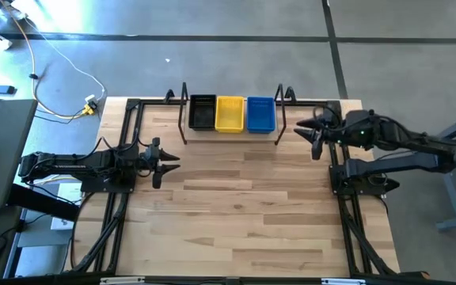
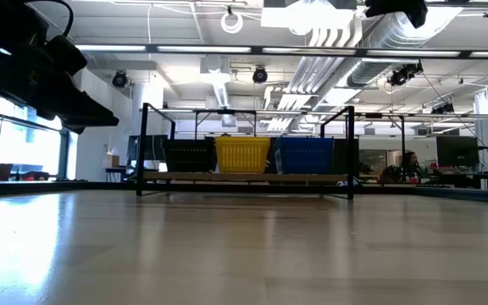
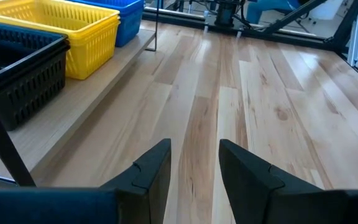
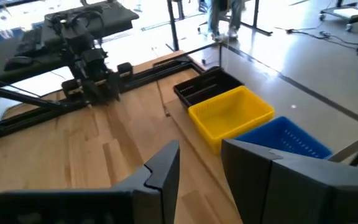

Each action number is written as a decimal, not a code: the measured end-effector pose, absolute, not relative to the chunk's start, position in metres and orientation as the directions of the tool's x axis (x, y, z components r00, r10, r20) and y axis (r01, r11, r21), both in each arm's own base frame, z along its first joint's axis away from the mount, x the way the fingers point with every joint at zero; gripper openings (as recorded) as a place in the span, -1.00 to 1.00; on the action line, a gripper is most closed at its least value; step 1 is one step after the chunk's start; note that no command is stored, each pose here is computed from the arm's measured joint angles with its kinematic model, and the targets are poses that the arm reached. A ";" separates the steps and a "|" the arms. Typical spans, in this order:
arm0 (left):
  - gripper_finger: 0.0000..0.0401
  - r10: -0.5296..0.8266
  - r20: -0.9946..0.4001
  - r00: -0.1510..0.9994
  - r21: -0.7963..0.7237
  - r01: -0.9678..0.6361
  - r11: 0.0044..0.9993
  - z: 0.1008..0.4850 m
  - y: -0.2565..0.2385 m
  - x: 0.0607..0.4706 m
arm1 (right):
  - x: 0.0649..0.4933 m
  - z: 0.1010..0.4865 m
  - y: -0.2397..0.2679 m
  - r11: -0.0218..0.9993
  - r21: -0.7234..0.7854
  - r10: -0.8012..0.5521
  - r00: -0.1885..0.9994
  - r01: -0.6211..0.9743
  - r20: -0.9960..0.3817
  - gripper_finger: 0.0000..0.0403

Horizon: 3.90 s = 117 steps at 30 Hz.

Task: Stack baskets on shelf by color
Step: Return to Home Position

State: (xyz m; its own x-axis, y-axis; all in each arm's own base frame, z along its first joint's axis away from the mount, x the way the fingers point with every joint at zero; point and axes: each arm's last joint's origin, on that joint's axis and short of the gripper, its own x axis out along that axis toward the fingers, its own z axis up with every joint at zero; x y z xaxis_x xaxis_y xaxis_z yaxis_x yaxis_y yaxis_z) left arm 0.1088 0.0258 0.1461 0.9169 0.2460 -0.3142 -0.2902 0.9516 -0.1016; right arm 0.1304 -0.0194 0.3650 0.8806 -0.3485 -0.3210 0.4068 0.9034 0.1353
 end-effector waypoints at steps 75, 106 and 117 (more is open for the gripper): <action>-0.38 0.246 -0.314 0.917 -0.102 -0.290 0.952 0.146 0.026 0.109 | 0.097 0.168 -0.015 0.856 0.402 -0.293 0.946 0.324 -0.139 -0.48; -0.38 0.246 -0.314 0.917 -0.102 -0.290 0.952 0.146 0.026 0.109 | 0.097 0.167 -0.015 0.846 0.423 -0.293 0.946 0.325 -0.140 -0.48; -0.38 0.246 -0.314 0.917 -0.102 -0.290 0.952 0.146 0.026 0.109 | 0.097 0.167 -0.015 0.846 0.423 -0.294 0.946 0.325 -0.140 -0.48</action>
